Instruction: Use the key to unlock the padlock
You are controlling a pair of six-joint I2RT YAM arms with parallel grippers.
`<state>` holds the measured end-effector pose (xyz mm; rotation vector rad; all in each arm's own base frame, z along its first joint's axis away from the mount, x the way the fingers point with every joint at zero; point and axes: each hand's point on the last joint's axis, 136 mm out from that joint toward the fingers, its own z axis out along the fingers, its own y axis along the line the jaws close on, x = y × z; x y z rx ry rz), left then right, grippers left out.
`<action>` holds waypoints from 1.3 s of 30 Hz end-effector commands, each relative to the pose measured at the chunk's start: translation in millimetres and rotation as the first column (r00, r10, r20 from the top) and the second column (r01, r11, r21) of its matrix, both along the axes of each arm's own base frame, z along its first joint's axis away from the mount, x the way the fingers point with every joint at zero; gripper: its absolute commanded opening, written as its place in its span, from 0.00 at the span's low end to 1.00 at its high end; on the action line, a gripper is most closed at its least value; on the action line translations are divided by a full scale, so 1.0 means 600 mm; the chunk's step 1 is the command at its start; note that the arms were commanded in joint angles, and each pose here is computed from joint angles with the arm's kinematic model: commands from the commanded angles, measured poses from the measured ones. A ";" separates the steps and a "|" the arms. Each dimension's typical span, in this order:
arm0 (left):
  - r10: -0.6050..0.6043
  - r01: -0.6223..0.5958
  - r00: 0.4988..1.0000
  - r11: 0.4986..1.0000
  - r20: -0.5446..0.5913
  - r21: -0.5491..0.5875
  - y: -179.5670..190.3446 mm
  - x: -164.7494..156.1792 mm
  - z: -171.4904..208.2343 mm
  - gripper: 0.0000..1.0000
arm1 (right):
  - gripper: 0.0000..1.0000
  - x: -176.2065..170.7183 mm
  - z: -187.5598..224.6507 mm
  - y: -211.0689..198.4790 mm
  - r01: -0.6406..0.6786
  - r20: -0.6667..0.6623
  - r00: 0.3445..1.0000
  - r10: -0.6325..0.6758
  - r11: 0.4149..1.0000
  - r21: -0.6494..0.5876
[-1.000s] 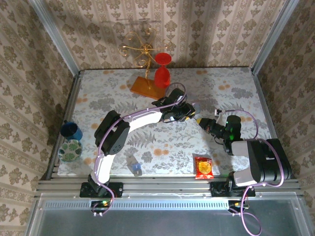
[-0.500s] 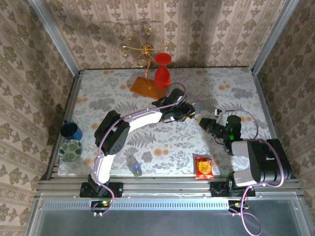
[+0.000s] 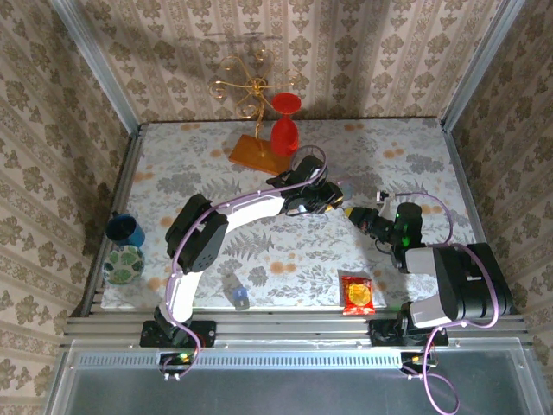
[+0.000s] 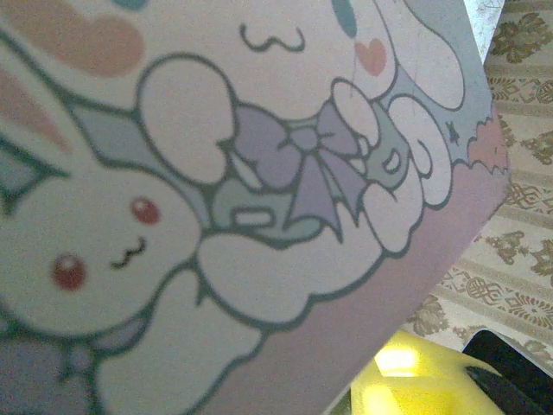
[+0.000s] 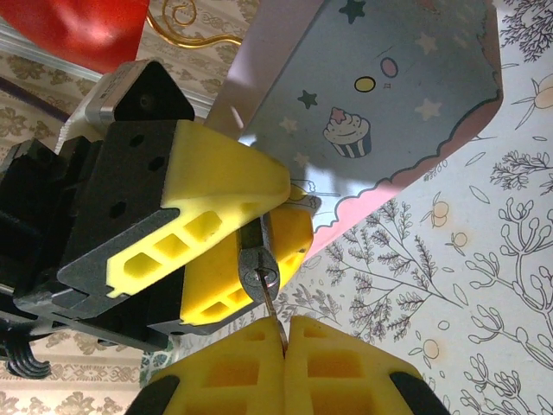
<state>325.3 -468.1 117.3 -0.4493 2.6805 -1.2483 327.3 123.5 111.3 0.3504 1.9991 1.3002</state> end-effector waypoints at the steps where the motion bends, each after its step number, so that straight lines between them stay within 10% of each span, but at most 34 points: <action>1: -0.021 0.025 0.999 0.996 0.047 -0.083 -0.012 0.000 0.058 0.00 | 0.00 0.020 0.027 0.008 -0.002 0.059 0.998 0.002 1.000 0.009; 39: -0.055 0.061 0.996 0.994 0.066 -0.094 -0.024 -0.012 0.070 0.00 | 0.00 0.037 0.051 0.017 0.043 -0.025 0.999 -0.043 0.999 0.008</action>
